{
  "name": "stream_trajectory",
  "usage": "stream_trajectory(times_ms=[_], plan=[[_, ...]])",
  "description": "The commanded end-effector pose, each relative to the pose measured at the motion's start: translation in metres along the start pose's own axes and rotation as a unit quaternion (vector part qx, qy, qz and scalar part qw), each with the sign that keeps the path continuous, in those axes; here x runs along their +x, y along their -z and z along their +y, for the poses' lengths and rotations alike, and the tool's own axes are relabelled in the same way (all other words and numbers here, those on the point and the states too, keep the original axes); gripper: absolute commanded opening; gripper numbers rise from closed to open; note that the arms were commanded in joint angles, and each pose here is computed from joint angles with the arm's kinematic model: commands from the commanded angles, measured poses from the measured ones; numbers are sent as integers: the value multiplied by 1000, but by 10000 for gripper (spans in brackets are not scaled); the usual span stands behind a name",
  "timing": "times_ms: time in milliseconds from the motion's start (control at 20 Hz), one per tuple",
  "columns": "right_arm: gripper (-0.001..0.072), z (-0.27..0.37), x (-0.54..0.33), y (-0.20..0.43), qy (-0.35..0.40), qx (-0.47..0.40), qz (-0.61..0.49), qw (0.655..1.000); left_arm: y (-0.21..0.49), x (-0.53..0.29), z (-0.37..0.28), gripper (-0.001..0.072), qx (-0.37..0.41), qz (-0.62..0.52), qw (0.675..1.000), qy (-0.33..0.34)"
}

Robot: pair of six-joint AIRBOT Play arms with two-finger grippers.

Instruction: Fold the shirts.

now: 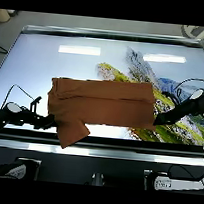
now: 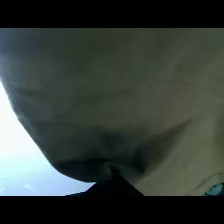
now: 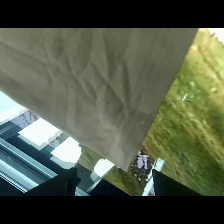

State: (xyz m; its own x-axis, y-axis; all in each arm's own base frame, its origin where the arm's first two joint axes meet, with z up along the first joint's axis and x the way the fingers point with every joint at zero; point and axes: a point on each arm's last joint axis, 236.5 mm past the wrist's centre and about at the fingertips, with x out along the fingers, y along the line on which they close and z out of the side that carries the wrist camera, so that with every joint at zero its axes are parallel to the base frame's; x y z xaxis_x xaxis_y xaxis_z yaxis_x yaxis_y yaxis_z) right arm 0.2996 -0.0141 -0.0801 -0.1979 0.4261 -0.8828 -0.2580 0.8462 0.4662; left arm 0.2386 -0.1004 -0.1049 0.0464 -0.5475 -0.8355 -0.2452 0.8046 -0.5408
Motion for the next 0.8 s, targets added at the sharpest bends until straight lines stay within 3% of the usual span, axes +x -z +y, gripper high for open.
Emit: stream_trajectory(times_ms=[0,200,300,350,400,450,500,750], plan=[[511,5,20,4,-18,19,-8,1000,-2,0,-3,27,14,-4,1000,2],[504,4,31,-6,-21,52,-37,998,-2,-3,-6,26,25,-9,1000,3],[440,5,35,-15,-27,62,-59,996,-2,-4,-7,26,36,-9,999,4],[320,5,34,-15,-25,64,-61,996,-2,-4,-7,27,36,-10,999,4],[267,5,34,-15,-26,64,-60,996,-3,-4,-6,27,36,-11,999,3],[63,6,34,-14,-27,65,-59,996,-4,-4,-6,26,38,-13,999,3],[27,6,34,-16,-28,65,-62,996,-5,-4,-6,26,40,-15,999,2],[22,10,-18,-45,6,-11,-113,994,-44,-46,-42,25,105,-74,992,13]])
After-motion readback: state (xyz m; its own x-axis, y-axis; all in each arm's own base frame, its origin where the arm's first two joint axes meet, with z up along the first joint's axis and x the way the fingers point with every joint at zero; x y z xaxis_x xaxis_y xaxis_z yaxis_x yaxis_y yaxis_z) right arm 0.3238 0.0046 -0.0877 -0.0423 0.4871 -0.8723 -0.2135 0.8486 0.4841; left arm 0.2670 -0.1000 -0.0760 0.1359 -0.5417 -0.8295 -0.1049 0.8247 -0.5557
